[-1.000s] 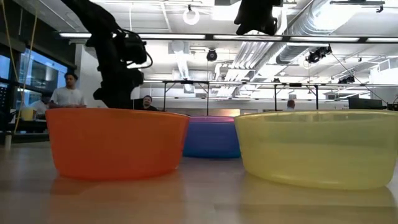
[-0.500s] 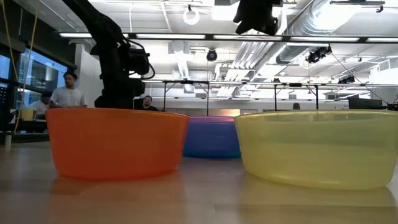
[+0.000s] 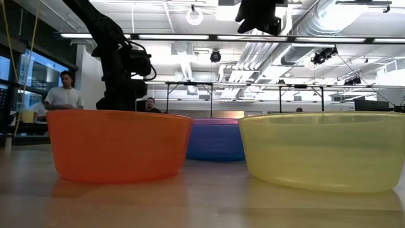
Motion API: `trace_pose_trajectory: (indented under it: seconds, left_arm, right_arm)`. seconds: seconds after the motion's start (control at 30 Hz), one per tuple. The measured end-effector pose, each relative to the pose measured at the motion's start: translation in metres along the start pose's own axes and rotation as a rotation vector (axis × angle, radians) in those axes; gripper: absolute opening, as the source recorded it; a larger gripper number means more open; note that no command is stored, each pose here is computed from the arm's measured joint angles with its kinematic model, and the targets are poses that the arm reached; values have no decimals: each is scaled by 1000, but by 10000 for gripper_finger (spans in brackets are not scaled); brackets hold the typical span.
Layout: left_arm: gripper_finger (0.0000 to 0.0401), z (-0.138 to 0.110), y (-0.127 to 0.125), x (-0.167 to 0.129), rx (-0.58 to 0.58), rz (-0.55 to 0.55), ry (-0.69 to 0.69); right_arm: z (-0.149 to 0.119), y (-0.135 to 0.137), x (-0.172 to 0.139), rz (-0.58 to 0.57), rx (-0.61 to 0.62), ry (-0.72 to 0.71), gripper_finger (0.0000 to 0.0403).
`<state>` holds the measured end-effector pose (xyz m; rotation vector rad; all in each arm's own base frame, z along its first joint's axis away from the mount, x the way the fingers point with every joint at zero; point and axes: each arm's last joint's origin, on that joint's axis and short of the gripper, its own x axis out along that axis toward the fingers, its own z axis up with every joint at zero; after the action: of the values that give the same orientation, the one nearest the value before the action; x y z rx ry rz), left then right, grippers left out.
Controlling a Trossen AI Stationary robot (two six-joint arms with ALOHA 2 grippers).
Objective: Nest bowls inside each other
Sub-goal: Stack the green bowl on the purple bowl
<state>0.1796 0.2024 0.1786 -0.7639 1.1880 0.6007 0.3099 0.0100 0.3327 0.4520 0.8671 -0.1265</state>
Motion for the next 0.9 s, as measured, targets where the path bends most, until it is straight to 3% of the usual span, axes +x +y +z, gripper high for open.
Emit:
trace_pose_trajectory:
  seconds: [0.47, 0.7, 0.9]
  left_arm:
    - [164, 2, -1, 0, 14, -2, -15]
    - [164, 3, 1, 15, 7, -11, 40]
    - [163, 8, -1, 17, 9, -16, -6]
  right_arm:
    - [2, 1, 0, 10, -1, -20, 115]
    - [2, 1, 0, 11, 0, -23, 115]
    - [2, 1, 0, 11, 0, -22, 115]
